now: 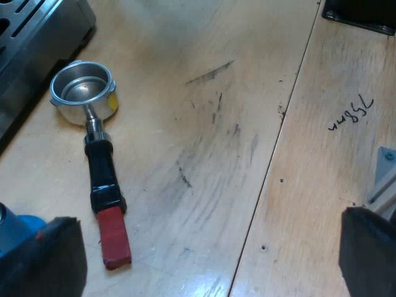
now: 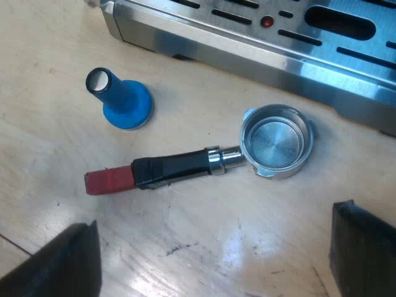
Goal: Put the handle in the coffee machine
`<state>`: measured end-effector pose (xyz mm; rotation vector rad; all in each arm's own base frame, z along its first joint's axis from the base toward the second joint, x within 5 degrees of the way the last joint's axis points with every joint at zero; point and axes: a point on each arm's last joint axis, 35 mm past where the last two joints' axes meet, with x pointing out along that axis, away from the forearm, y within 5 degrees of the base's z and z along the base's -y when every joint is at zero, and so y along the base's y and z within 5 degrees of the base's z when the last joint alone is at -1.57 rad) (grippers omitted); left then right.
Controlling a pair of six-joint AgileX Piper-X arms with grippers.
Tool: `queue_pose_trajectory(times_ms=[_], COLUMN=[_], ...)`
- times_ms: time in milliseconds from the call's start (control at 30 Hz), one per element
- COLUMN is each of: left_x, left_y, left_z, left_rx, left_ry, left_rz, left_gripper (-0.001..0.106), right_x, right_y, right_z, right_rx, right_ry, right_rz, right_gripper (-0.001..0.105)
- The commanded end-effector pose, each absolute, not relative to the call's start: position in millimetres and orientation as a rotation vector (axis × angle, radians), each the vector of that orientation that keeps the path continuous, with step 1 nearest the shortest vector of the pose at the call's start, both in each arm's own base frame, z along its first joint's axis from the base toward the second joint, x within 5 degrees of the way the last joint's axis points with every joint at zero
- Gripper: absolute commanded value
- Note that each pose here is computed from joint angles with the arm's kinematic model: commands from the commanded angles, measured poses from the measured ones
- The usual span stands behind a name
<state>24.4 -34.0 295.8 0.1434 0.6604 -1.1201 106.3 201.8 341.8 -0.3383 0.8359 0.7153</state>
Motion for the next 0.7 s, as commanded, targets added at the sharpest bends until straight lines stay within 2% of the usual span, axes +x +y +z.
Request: queue_pose_trajectory(times_ms=[33,333,700], left_x=[31.0,60.7,92.3], left_y=[-36.8,-49.2,-62.6], left_z=[292.6,285.2,276.8], left_rx=[0.098,0.068,0.099], left_ry=[0.676,0.818,0.848], left_rz=[-1.101,-1.093,-1.113], left_gripper=[0.085,0.085,0.085], right_x=[105.1,104.7,105.1], right_y=[201.2,201.3,202.8], right_z=[346.3,346.1,344.2], right_rx=[-0.383,-0.4,-0.404], right_ry=[0.806,0.805,0.816], right_rz=[0.746,0.766,0.771], right_gripper=[0.076,0.076,0.076])
